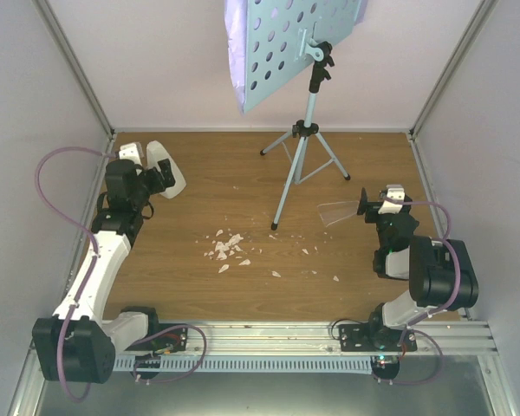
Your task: Pack up the instrument practice props
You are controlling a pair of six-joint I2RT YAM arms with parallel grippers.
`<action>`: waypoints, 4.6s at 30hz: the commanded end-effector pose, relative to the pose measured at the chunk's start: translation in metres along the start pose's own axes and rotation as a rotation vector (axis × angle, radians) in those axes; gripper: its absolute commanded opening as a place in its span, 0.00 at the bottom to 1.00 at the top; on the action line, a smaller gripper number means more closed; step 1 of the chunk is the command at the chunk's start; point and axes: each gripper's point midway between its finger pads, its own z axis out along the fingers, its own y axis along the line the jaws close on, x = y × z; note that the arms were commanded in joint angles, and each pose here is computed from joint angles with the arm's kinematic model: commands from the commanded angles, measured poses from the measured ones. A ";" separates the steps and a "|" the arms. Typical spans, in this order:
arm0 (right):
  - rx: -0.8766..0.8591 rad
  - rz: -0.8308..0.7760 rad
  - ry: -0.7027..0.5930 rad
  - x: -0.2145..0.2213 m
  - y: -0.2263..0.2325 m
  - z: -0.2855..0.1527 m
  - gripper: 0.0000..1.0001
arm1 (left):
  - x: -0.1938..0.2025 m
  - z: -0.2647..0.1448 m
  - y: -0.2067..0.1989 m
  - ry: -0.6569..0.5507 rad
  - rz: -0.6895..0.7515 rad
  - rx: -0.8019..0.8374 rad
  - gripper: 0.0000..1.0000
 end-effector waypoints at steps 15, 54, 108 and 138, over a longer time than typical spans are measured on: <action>-0.003 -0.021 -0.014 -0.002 0.001 0.001 0.99 | -0.071 0.046 -0.029 0.176 0.124 0.174 0.99; -0.003 -0.022 -0.013 -0.002 0.001 0.000 0.99 | 0.016 0.151 0.026 0.296 0.117 0.294 0.65; 0.053 0.001 -0.024 -0.004 -0.008 -0.003 1.00 | 0.060 -0.002 -0.125 0.128 0.187 0.176 0.31; 0.295 0.497 0.010 -0.105 -0.049 -0.068 1.00 | 0.159 -0.077 -0.214 0.314 0.190 0.372 0.71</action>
